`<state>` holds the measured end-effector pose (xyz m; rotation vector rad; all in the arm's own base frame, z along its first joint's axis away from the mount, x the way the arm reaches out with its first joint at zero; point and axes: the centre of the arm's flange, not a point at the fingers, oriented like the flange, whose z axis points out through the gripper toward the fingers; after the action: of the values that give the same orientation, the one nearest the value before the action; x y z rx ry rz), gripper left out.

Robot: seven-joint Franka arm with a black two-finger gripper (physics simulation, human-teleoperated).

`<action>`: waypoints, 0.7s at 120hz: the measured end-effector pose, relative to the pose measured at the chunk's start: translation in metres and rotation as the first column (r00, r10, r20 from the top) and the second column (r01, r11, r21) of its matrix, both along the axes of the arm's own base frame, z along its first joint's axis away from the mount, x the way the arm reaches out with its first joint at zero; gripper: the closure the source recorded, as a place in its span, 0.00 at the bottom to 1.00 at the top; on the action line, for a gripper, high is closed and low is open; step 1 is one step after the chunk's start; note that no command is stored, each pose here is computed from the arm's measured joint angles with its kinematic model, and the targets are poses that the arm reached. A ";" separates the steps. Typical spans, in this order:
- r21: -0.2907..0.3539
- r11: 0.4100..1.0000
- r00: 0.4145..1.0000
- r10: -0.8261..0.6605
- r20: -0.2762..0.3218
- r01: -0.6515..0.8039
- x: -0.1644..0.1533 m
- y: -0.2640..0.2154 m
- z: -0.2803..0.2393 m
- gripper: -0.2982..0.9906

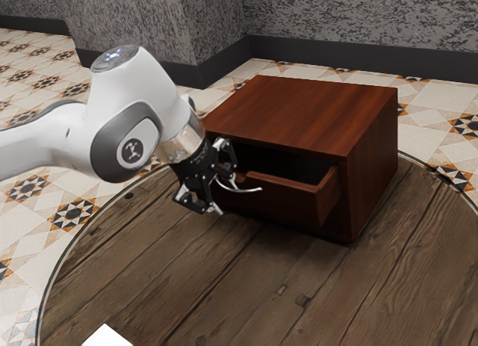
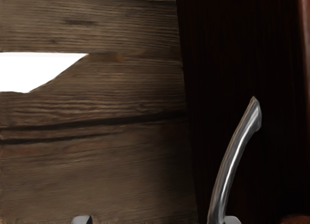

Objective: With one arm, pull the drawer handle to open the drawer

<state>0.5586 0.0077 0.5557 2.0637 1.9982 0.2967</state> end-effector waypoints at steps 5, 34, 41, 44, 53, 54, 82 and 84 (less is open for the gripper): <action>-0.001 1.000 1.000 0.001 -0.004 -0.001 -0.005 0.000 -0.002 0.53; -0.008 1.000 1.000 0.012 -0.002 -0.012 -0.025 -0.002 -0.004 0.57; -0.008 1.000 1.000 0.015 -0.001 -0.015 -0.026 -0.002 -0.004 0.60; -0.008 1.000 1.000 0.016 -0.001 -0.016 -0.027 -0.002 -0.004 0.61; -0.008 1.000 1.000 0.018 -0.003 -0.018 -0.031 -0.003 -0.005 0.63; -0.009 1.000 1.000 0.018 -0.003 -0.018 -0.031 -0.003 -0.005 0.63; 0.001 1.000 1.000 0.016 0.003 -0.016 -0.049 -0.007 -0.002 0.66; 0.001 1.000 1.000 0.016 0.004 -0.016 -0.049 -0.007 -0.002 0.66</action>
<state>0.5094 0.0010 0.5537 2.0477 2.0137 0.3048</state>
